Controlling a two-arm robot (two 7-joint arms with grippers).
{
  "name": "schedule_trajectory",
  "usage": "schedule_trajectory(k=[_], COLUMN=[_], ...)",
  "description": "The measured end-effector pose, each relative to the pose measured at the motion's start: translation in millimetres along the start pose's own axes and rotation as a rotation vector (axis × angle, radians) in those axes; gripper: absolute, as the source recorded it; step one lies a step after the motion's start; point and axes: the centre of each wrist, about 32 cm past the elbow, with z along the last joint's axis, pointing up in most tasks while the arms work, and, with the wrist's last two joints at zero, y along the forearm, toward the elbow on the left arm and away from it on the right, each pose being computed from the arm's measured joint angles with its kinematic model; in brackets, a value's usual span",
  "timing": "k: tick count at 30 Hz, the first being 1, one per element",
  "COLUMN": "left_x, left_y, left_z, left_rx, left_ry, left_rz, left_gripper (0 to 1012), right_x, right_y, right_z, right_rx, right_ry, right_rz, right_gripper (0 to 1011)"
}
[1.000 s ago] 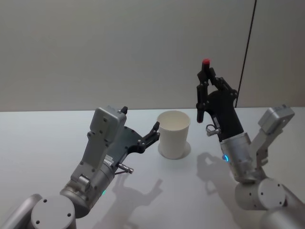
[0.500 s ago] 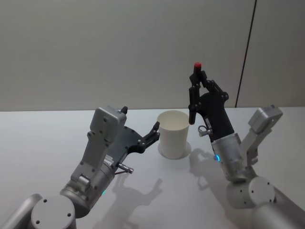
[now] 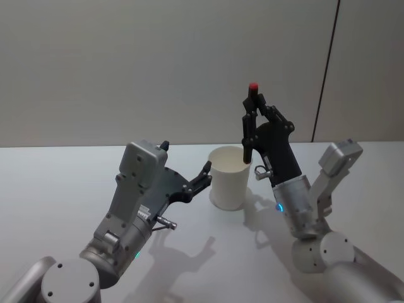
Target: Place the pen into the pen holder.
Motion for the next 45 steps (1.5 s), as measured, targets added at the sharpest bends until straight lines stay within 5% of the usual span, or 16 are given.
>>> schedule_trajectory(k=[40,45], left_x=[0.0,0.0], left_y=[0.0,0.0], left_z=[0.0,0.0], left_rx=[0.0,0.0], left_ry=[0.0,0.0], left_rz=[0.0,0.0], left_gripper=[1003,1003], right_x=[-10.0,-10.7], right_y=[11.0,11.7], right_z=[-10.6,-10.9], right_rx=[-0.092,-0.104], right_ry=[-0.031,-0.034], right_rz=[-0.03,-0.033], right_gripper=[171,327])
